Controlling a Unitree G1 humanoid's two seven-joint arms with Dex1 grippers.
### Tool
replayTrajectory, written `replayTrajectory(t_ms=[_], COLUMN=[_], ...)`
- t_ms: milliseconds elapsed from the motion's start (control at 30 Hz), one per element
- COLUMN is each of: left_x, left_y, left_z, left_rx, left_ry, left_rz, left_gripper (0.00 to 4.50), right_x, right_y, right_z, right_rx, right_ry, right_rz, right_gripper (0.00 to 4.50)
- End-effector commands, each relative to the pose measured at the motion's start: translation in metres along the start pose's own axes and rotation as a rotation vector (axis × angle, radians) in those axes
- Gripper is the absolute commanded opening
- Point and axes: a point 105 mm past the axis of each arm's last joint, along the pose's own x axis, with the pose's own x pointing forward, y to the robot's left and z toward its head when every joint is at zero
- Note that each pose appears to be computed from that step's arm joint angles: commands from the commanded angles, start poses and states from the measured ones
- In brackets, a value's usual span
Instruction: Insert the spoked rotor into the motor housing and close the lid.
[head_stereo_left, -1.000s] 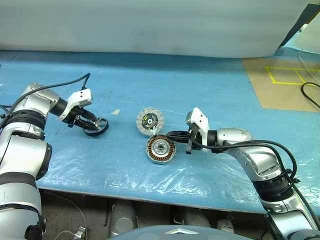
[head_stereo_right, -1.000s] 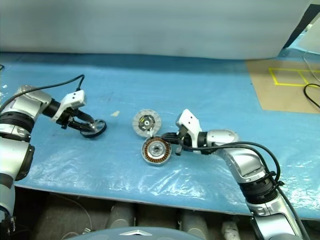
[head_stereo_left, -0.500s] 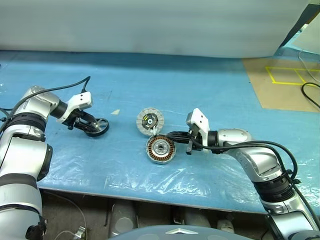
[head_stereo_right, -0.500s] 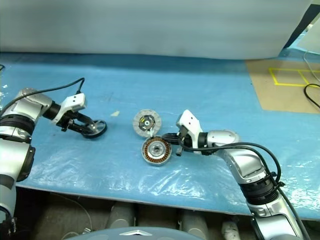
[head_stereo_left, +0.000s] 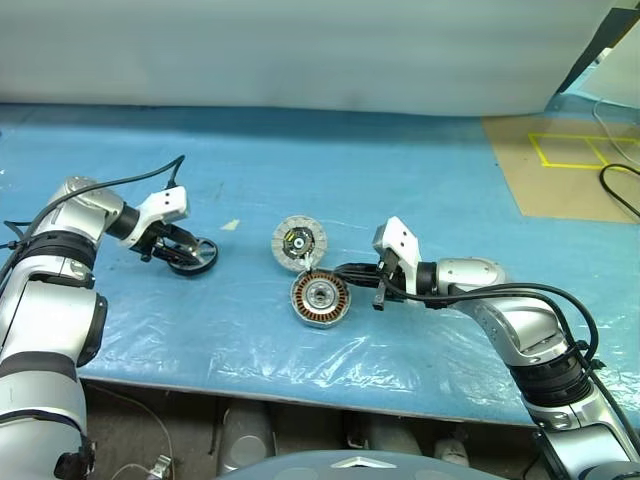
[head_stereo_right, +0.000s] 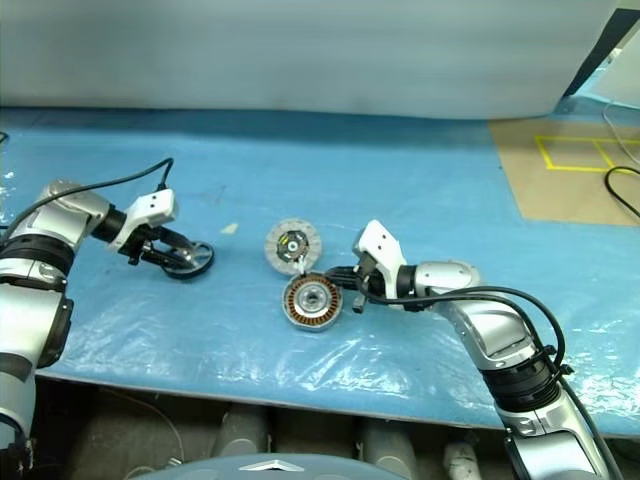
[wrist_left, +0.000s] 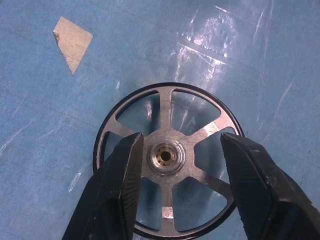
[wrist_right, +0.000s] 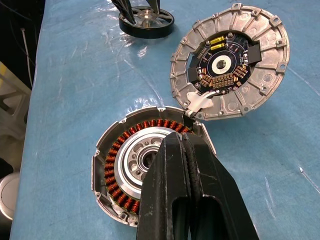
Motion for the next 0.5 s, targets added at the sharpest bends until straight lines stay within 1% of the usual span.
replayTrajectory(t_ms=[33,100,233,300,500], left_x=[-0.001,-0.006,-0.012,-0.012,0.001], left_y=[-0.008,-0.006,-0.002,-0.002,-0.006], left_z=[-0.026,-0.024,-0.016,-0.016,-0.019], left_rx=[-0.038,-0.027,-0.030,-0.031,-0.031], left_ry=[0.104,0.104,0.062,0.063,0.067], left_rz=[-0.033,-0.019,0.001,0.006,-0.019], left_gripper=[2.57,2.57,2.57,2.57,2.57], right_x=[-0.003,-0.002,-0.001,-0.001,0.001], right_y=[0.005,0.005,0.005,0.005,0.005], right_z=[0.012,0.012,0.012,0.012,0.012], right_rx=[-0.041,-0.039,-0.035,-0.035,-0.036], right_ry=[-0.033,-0.034,-0.037,-0.039,-0.042], right_rz=[0.013,0.015,0.017,0.017,0.017], right_gripper=[0.00,0.00,0.00,0.00,0.00])
